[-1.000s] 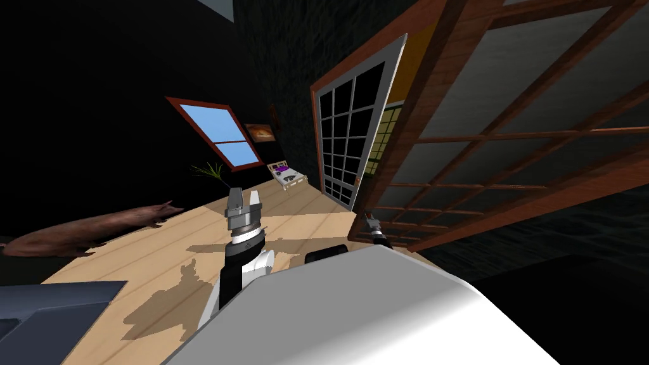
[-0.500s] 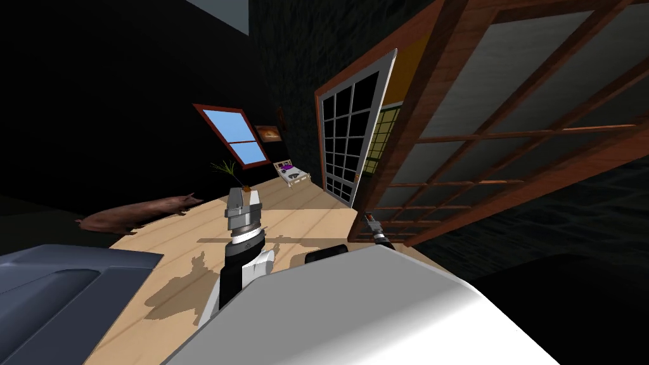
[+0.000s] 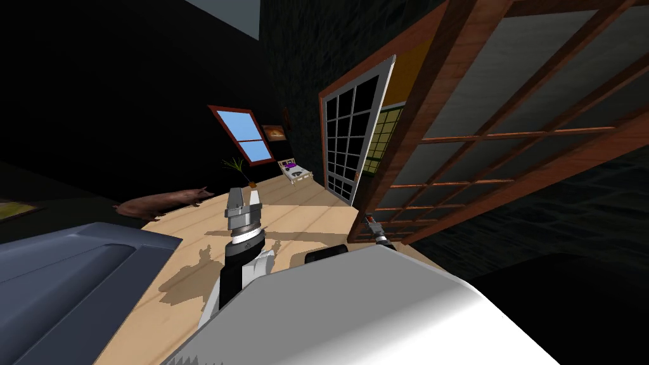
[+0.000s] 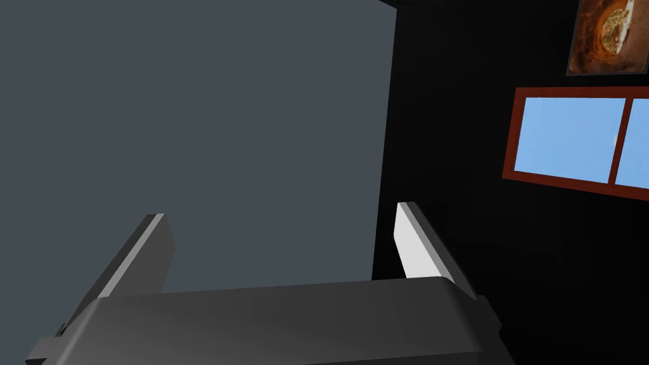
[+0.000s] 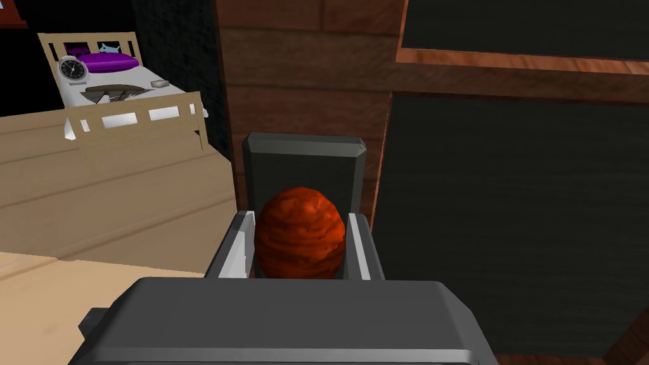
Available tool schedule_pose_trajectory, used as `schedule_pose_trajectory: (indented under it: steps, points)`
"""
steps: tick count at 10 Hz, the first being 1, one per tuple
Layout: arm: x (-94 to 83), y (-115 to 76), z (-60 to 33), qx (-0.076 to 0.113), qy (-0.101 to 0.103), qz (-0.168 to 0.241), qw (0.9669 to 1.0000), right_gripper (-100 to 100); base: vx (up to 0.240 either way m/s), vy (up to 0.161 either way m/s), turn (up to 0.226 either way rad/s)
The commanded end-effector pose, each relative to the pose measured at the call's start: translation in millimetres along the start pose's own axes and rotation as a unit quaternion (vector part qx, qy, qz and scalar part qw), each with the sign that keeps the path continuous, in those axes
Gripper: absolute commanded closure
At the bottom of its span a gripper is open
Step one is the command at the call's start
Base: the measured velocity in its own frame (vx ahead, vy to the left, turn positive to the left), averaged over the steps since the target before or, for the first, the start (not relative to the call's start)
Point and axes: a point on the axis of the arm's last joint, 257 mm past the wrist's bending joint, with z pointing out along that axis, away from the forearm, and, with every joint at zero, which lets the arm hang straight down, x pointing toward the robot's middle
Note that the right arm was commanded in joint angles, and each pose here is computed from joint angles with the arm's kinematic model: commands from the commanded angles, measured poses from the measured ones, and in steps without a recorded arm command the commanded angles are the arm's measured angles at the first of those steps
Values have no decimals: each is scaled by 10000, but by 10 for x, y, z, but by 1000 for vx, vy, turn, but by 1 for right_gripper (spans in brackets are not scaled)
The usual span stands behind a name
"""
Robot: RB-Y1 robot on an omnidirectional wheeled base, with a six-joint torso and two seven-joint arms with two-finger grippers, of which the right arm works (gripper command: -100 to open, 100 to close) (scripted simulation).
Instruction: Pull the door open
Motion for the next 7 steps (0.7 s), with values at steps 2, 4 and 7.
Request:
schedule_pose_trajectory:
  steps: [2, 4, 7]
  points:
    - [9, -7, -122, 181, 19, 0, 9998, 100, -192, -38, 133]
    - [17, -18, -197, 307, 27, 7, 9995, 100, -199, -27, 91]
    - [-15, -47, -259, 395, -20, 12, 9992, 100, -136, -28, 77]
